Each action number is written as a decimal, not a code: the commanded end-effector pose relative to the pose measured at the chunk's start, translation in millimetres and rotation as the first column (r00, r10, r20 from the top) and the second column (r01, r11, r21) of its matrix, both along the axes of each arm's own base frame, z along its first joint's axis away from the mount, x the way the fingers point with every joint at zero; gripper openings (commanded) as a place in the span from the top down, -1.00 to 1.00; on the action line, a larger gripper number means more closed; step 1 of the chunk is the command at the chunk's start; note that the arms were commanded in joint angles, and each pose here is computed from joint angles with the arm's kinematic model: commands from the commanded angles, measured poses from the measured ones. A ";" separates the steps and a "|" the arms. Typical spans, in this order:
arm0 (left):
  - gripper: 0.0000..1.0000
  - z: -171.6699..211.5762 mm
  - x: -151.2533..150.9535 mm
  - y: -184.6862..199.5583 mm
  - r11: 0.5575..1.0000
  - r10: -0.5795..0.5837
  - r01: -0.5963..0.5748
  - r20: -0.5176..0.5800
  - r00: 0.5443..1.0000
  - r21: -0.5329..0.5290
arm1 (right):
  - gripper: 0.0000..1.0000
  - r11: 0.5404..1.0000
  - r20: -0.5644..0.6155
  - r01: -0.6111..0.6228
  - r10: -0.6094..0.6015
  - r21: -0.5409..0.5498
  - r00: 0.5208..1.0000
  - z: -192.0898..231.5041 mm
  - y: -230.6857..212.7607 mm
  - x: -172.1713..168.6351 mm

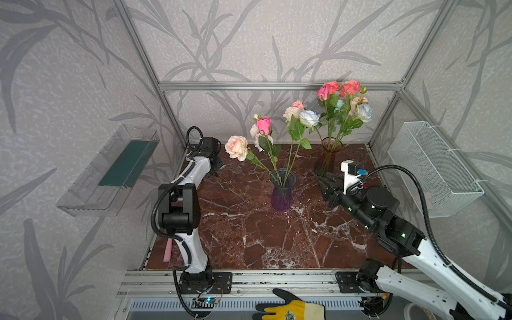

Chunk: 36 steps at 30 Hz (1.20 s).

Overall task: Arrange the flowers into the vase
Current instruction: 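Grasp the white rose stem lying on the table with left gripper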

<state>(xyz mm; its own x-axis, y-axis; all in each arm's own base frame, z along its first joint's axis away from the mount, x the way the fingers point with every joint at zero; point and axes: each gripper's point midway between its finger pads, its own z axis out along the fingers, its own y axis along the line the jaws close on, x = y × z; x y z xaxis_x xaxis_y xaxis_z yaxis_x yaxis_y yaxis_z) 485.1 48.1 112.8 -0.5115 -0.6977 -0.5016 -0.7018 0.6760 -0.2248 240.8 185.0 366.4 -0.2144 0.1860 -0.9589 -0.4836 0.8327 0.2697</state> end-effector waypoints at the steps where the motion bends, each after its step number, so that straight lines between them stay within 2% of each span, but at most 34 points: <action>1: -0.15 -11.8 6.5 10.3 0.999 0.051 -0.051 -0.047 0.998 0.009 | 0.04 1.000 -0.031 -0.004 0.004 0.000 1.000 -11.6 -2.5 -3.9; 6: -0.05 -41.1 20.6 13.8 0.999 0.014 -0.020 -0.144 0.989 -0.034 | 0.04 1.000 -0.059 -0.024 0.025 0.017 0.998 -20.8 -1.3 -8.3; 11: -0.02 -66.3 21.4 20.6 0.997 0.032 -0.046 -0.228 0.973 -0.055 | 0.04 1.000 -0.075 -0.021 0.022 0.013 0.997 -27.8 -3.1 -9.6; 18: 0.17 -86.7 29.2 18.6 0.997 -0.005 -0.015 -0.247 0.969 -0.079 | 0.04 1.000 -0.079 -0.013 0.015 0.017 0.997 -30.6 -4.2 -9.1; 27: 0.65 -95.6 33.2 18.3 0.997 -0.046 0.025 -0.272 0.961 -0.079 | 0.04 1.000 -0.078 -0.009 0.009 0.008 0.997 -30.6 -4.5 -8.1; 34: 0.67 -103.3 26.2 12.1 0.992 -0.097 0.069 -0.295 0.950 -0.105 | 0.02 1.000 -0.083 -0.010 0.010 0.003 0.997 -32.3 -4.6 -8.0; 36: 0.75 -105.3 24.0 10.0 0.990 -0.116 0.086 -0.303 0.946 -0.112 | 0.03 1.000 -0.084 -0.011 0.011 0.006 0.996 -31.8 -4.9 -8.7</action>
